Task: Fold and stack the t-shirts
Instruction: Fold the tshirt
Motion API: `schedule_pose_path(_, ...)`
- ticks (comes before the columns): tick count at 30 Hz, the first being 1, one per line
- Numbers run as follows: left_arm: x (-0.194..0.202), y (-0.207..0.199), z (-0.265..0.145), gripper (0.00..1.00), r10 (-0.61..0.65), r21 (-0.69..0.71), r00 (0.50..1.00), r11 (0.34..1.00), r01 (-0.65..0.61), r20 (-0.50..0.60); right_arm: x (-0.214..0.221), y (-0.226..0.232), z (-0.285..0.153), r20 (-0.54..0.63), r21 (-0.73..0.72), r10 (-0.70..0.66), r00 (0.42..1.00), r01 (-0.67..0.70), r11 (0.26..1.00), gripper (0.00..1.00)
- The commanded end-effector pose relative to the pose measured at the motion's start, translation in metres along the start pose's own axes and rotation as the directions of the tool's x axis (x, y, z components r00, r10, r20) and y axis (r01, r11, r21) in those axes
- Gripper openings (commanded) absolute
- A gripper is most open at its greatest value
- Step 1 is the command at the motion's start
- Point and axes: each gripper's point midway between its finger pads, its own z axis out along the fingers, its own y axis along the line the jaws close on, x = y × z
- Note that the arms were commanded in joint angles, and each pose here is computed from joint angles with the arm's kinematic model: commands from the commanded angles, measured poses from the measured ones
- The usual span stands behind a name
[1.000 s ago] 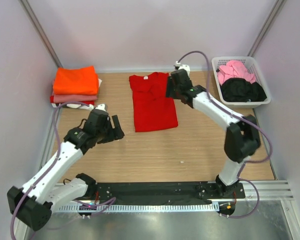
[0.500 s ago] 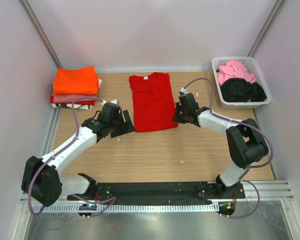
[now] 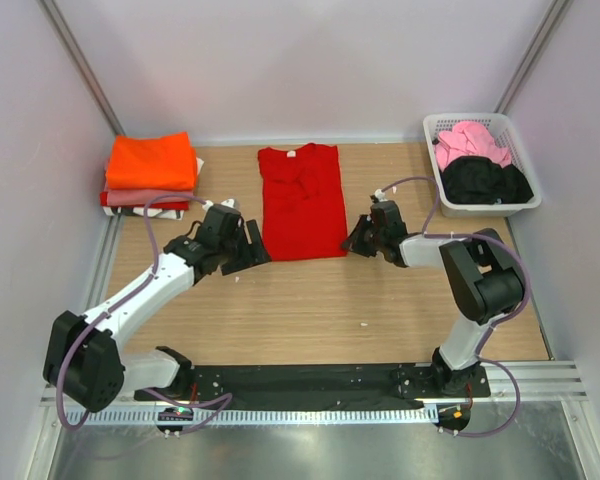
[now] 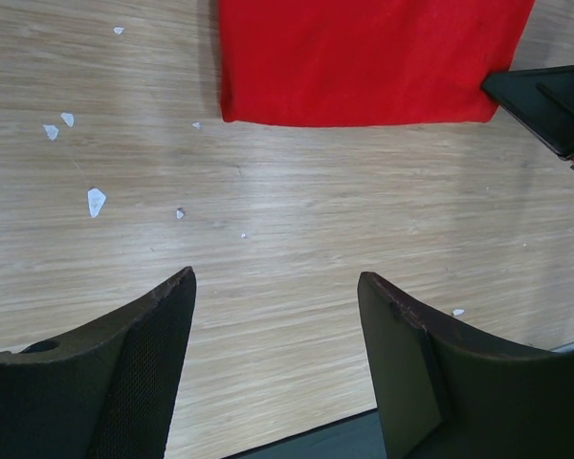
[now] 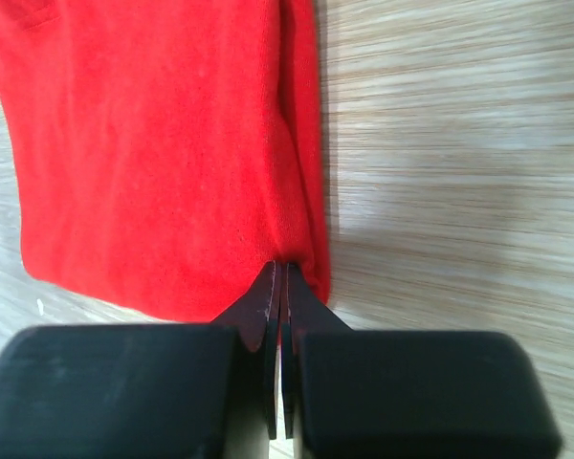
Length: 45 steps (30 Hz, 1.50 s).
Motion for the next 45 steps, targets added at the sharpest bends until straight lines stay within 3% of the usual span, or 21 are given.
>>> schedule_pose_path(1,-0.011,-0.007,0.003,0.7,0.001,0.016,0.999,1.0,-0.002,0.034,0.041,-0.025,0.001,-0.126,0.074,0.027,0.992,-0.018,0.997,0.02)
schedule_pose_path(3,-0.015,-0.003,0.006,0.7,0.007,-0.013,0.999,1.0,-0.007,0.051,0.024,-0.014,-0.01,-0.084,0.061,-0.001,0.996,0.006,0.998,0.09)
schedule_pose_path(4,-0.018,-0.003,0.006,0.71,0.009,-0.016,0.998,1.0,-0.008,0.061,0.013,-0.006,-0.015,-0.066,0.048,-0.029,0.997,0.032,0.998,0.24)
schedule_pose_path(7,-0.027,-0.003,0.006,0.76,0.02,-0.03,0.995,0.999,-0.017,0.095,-0.016,0.02,-0.043,-0.009,0.025,-0.085,0.996,0.085,0.996,0.59)
schedule_pose_path(9,-0.032,-0.005,0.006,0.78,0.026,-0.029,0.994,0.999,-0.023,0.106,-0.027,0.024,-0.058,0.013,0.052,-0.106,0.994,0.105,0.993,0.64)
schedule_pose_path(13,-0.037,-0.011,0.015,0.77,0.026,-0.021,0.994,0.999,-0.024,0.103,-0.048,0.033,-0.092,0.083,0.082,-0.155,0.984,0.148,0.986,0.65)
schedule_pose_path(17,-0.03,-0.017,0.028,0.75,0.005,0.02,0.998,1.0,-0.006,0.069,-0.036,0.021,-0.098,0.067,0.111,-0.15,0.986,0.142,0.984,0.65)
schedule_pose_path(22,-0.02,-0.02,0.047,0.74,-0.014,0.05,0.999,0.999,0.012,0.031,-0.012,-0.004,-0.089,0.021,0.156,-0.126,0.992,0.122,0.98,0.65)
schedule_pose_path(45,0.011,0.005,0.095,0.65,-0.038,0.009,0.998,0.999,0.039,-0.041,0.015,-0.036,-0.035,-0.084,0.144,-0.052,0.995,0.064,0.987,0.48)
